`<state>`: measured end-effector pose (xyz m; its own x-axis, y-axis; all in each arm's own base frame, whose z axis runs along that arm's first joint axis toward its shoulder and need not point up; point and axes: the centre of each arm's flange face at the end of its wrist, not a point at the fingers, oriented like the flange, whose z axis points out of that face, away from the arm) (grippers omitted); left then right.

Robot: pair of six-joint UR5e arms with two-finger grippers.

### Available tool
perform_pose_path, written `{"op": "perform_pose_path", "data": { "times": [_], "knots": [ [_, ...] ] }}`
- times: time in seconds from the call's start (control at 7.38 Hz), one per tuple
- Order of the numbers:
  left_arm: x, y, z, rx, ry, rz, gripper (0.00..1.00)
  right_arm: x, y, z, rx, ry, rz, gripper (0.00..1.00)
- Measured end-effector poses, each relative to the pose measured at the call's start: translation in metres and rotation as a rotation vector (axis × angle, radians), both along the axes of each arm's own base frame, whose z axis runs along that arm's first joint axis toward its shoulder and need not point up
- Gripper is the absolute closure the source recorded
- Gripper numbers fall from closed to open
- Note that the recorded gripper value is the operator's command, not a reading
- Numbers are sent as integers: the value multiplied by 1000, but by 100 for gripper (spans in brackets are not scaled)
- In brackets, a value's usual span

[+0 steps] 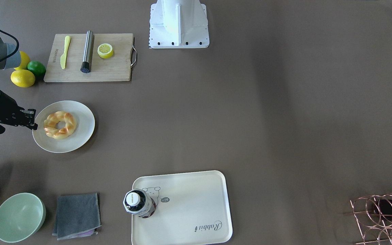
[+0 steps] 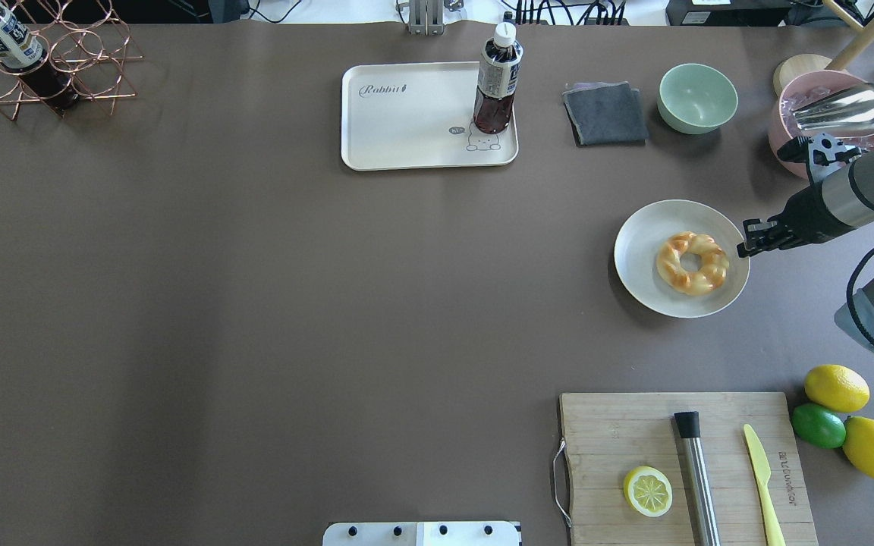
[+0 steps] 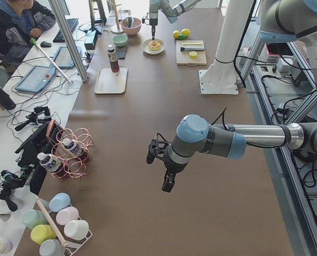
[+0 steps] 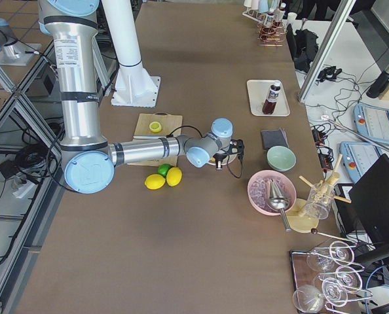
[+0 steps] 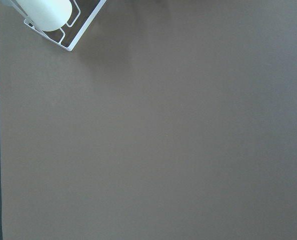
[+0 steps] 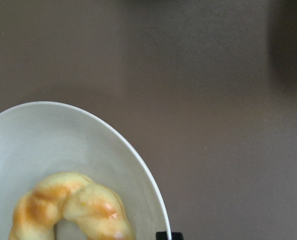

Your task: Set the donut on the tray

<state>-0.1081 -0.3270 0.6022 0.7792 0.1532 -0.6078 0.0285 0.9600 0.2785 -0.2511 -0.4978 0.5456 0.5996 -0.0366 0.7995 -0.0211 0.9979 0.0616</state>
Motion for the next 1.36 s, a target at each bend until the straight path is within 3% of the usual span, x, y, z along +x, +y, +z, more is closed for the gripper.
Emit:
{"op": "perform_pose_path", "data": {
  "times": [0.41, 0.81, 1.08, 1.36],
  "knots": [
    [9, -4, -10, -13, 106, -8, 3, 11, -21, -60, 14, -123, -28, 100],
    [44, -38, -33, -53, 226, 13, 3, -7, -28, -151, -8, -127, -39, 100],
    [95, -76, -81, -74, 309, 65, 3, -37, -15, -210, -55, -143, -12, 100],
    [201, -106, -169, -134, 417, 113, 3, -81, 0, -259, -84, -146, 14, 100]
  ]
}}
